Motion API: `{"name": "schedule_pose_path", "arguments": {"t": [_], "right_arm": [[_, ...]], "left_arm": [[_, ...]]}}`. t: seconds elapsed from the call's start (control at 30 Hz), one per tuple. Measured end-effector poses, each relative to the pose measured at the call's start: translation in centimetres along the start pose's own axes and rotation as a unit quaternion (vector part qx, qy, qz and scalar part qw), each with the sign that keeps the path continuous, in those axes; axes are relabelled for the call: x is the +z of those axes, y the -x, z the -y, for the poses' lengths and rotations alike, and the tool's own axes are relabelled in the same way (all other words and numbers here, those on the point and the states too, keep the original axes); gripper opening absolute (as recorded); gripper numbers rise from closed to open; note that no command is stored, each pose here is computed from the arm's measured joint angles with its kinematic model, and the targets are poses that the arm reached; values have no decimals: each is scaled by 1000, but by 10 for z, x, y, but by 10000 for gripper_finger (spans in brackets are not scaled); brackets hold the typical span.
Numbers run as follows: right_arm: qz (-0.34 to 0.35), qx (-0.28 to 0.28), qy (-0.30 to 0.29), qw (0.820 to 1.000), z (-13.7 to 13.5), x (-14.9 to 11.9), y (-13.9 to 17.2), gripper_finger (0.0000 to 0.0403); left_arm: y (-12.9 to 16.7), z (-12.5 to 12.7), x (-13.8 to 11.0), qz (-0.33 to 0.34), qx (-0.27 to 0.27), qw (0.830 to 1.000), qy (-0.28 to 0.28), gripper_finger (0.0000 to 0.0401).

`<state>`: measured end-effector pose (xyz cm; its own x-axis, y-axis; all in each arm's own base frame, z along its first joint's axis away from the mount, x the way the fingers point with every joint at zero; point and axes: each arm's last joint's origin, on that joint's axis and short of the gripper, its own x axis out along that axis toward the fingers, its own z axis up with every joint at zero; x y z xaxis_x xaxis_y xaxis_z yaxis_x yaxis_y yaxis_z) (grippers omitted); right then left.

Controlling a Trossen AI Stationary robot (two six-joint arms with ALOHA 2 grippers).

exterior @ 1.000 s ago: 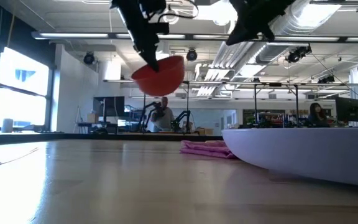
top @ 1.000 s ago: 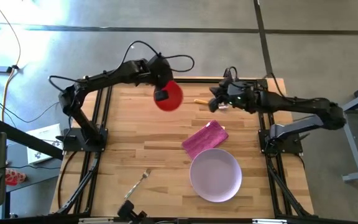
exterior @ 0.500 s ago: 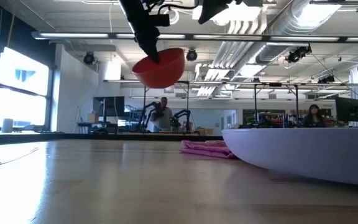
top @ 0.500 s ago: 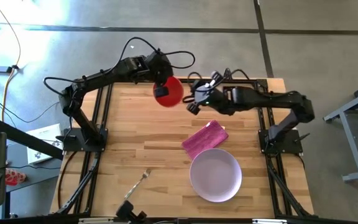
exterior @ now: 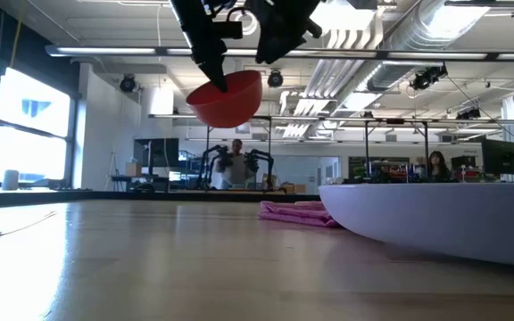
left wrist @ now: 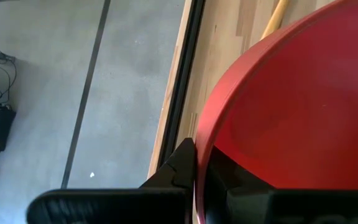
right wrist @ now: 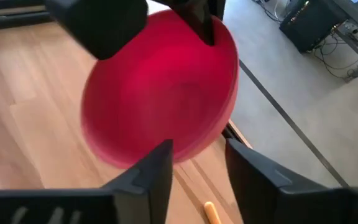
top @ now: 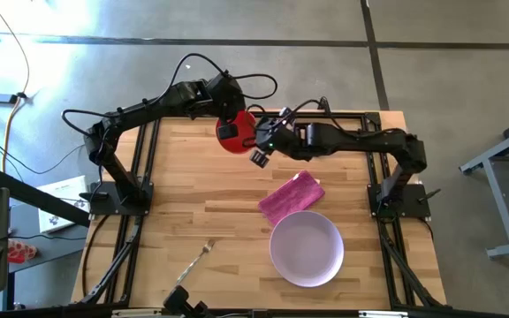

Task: Set table place
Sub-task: Put the orange bowl on the purple plate

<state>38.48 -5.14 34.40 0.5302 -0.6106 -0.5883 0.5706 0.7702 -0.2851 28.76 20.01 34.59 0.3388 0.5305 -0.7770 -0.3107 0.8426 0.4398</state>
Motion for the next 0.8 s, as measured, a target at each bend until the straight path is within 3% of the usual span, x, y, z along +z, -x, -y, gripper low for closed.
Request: {"name": "schedule_pose_path", "arguments": {"t": [0.17,0.4,0.8], "right_arm": [[21,-11,9,1000,0,5,-15,173],[25,-44,3,999,14,8,-25,177],[-7,-22,-22,999,16,-10,-43,173]], "left_arm": [[0,2,1,1,-1,1000,-1,0],[2,8,5,10,-5,1000,-8,0],[4,13,10,23,0,1000,-11,0]]}}
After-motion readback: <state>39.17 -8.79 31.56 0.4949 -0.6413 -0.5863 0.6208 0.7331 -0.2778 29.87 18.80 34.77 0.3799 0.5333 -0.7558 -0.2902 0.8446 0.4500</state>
